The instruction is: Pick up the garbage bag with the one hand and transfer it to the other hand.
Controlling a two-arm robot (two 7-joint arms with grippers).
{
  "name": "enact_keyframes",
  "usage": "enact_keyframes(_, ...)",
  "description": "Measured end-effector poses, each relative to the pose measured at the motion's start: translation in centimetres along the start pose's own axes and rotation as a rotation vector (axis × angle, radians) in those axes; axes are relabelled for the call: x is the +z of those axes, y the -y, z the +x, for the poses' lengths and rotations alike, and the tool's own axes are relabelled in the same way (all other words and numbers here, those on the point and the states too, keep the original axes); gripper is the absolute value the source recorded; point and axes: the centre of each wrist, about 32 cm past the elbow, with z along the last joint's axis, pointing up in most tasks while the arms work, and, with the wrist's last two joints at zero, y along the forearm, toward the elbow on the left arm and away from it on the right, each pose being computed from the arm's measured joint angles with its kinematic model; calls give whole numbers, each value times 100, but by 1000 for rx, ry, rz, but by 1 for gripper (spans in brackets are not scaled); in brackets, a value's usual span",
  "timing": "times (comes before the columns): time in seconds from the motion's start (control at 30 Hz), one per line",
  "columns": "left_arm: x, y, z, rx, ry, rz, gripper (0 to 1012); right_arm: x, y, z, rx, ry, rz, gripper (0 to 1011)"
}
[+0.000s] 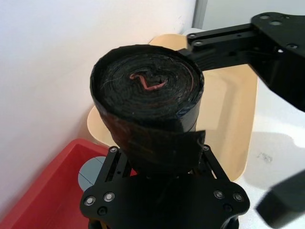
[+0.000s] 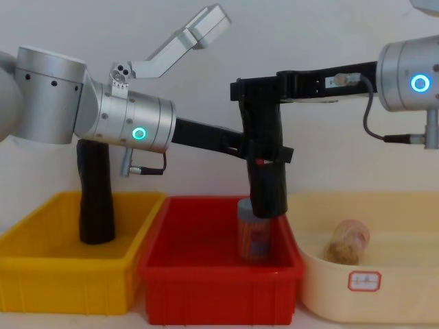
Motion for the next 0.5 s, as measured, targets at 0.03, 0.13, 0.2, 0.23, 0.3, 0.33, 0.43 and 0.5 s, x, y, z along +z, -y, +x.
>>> enact_keyframes(0.03, -1, 0, -1, 0, 0, 0, 433, 2, -9, 4, 0, 1, 0, 1001)
enact_keyframes(0.13, -1, -2, -6, 1, 1, -1, 433, 12, -43, 17, 0, 6, -1, 1001)
enact_keyframes(0.2, -2, -3, -9, 1, 1, -2, 433, 14, -72, 32, -3, 10, -1, 1001)
enact_keyframes(0.23, -1, -4, -12, 0, 2, -2, 433, 14, -82, 36, -3, 11, -1, 1001)
enact_keyframes(0.3, -1, -5, -17, 0, 2, -2, 433, 13, -111, 49, -5, 16, 2, 1001)
enact_keyframes(0.33, 0, -6, -19, 0, 2, -2, 433, 12, -123, 53, -5, 17, 2, 1001)
enact_keyframes(0.43, -2, -8, -25, 1, 1, -2, 433, 1, -158, 70, -9, 22, 4, 1001)
enact_keyframes(0.5, 0, -15, -26, 2, 2, -1, 433, -6, -182, 79, -12, 25, 5, 1001)
